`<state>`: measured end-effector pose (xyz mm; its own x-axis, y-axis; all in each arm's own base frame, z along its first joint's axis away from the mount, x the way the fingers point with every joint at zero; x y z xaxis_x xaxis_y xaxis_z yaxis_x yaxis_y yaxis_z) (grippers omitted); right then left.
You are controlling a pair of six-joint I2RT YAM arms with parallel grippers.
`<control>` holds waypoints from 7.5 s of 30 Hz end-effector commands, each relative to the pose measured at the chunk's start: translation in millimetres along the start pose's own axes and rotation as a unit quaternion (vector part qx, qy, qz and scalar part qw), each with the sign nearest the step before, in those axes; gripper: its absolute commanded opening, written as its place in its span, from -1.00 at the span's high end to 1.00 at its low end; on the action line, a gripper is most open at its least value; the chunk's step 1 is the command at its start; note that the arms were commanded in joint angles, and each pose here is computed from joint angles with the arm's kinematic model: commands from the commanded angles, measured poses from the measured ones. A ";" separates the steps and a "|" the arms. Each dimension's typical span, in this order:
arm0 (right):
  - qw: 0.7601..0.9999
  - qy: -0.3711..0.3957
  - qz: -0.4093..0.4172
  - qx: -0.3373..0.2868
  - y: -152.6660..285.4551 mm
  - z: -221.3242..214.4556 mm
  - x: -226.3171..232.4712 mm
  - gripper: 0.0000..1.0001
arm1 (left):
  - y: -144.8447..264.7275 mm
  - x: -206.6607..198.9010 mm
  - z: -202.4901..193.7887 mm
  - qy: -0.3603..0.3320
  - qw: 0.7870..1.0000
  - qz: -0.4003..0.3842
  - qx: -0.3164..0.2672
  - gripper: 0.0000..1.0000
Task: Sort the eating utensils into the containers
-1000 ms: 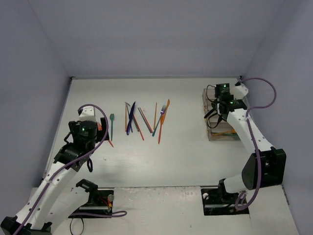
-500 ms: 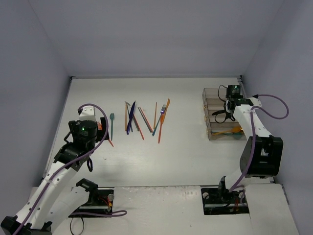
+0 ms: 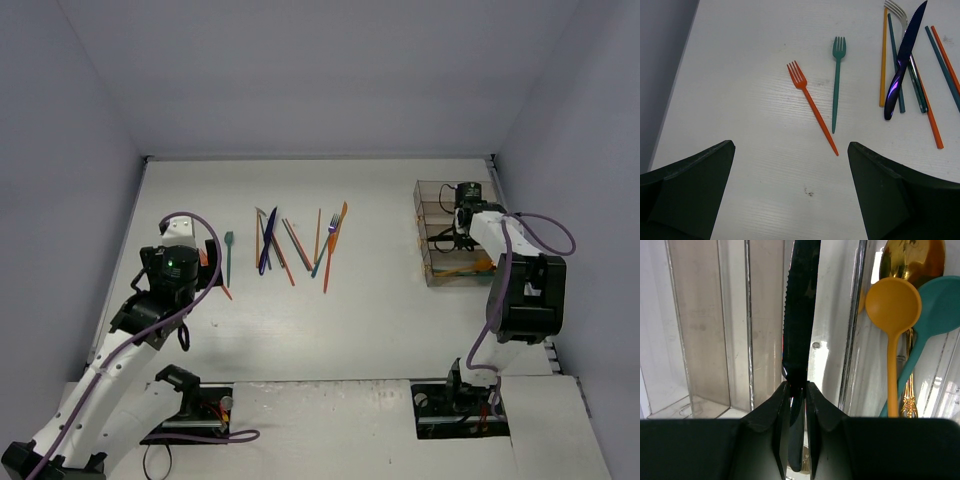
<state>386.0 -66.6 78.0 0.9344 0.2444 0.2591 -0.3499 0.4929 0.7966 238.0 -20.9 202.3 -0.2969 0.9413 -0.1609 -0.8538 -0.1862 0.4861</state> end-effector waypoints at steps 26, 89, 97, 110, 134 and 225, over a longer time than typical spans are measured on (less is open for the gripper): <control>0.986 0.120 0.102 -0.048 67.9 -2.5 45.1 0.52 | 0.7 -6.1 16.9 0.012 1.000 -0.005 -0.018 -0.91; 0.729 0.638 0.220 0.119 140.1 -331.2 -36.6 1.00 | -4.6 -9.7 12.7 0.004 1.000 -0.006 -0.007 -0.91; 0.697 0.661 0.235 0.148 172.7 -324.0 -96.7 1.00 | -5.1 -9.8 12.7 0.002 1.000 -0.005 -0.006 -0.91; 0.810 0.478 0.339 0.031 242.1 -194.7 3.9 1.00 | -5.3 -10.0 12.7 0.004 1.000 -0.005 -0.006 -0.91; 0.997 0.023 0.060 -0.042 50.1 19.5 23.2 1.00 | -4.1 -10.3 13.6 0.006 1.000 -0.008 -0.008 -0.91; 0.745 0.579 0.329 0.040 104.3 -298.1 163.7 0.31 | -11.7 -15.8 3.5 -0.010 1.000 -0.012 0.017 -0.91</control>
<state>496.0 254.5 24.2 -0.0894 0.9959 -0.0166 -0.6529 -0.0460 0.7560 243.9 -29.5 182.3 -0.2791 0.9520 -0.1257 -0.8126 -0.1644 0.5592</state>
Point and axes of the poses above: each gripper's point midway between its finger pads, its own y axis back along the fingers, its own x axis along the line the jaws close on, z = x × y, the point moved 1 cm from there along y, back along the fingers, and after that the axes turned 14 degrees about y, right-handed, at the moved point
